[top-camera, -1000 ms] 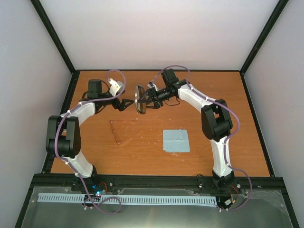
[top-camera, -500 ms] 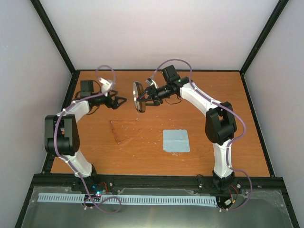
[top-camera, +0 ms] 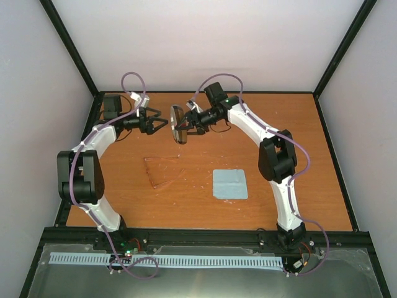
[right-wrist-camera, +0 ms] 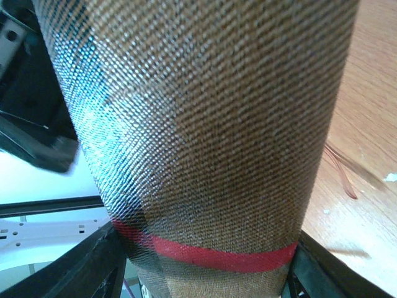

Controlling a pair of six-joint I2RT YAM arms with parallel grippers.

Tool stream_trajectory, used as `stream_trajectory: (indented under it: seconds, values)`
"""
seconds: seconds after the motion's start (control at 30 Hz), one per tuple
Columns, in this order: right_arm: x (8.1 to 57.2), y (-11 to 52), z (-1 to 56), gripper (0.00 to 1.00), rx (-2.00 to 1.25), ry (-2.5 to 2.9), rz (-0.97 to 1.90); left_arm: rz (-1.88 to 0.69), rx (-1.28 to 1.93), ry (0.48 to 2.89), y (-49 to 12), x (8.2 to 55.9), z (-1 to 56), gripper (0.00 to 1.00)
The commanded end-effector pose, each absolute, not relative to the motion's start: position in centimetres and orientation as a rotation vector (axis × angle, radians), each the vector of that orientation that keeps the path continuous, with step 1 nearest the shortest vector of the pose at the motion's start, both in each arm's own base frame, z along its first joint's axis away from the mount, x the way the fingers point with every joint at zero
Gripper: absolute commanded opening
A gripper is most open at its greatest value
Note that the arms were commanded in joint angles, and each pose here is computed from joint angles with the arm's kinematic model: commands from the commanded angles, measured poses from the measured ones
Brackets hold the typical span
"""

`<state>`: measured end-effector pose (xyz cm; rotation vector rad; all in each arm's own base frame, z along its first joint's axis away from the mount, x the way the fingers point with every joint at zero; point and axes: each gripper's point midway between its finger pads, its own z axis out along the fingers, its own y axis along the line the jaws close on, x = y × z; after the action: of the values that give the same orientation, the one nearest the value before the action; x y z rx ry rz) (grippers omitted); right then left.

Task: Organize the sunglasses
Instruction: Open the sunglasses case.

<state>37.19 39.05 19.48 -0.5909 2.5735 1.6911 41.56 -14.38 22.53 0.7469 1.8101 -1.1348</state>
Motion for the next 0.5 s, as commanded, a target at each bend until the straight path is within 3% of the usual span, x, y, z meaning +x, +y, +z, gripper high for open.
stream_trajectory:
  seconds: [0.0, 0.47]
  values:
    - [36.7, 40.5, 21.3, 0.03, -0.671, 2.506, 1.733, -1.147, 0.838, 1.786, -16.0, 40.8, 22.8, 1.00]
    - [36.2, 40.9, 23.3, 0.03, -0.721, 2.445, 1.785, -1.070, 0.877, 1.831, -16.5, 40.7, 19.5, 0.99]
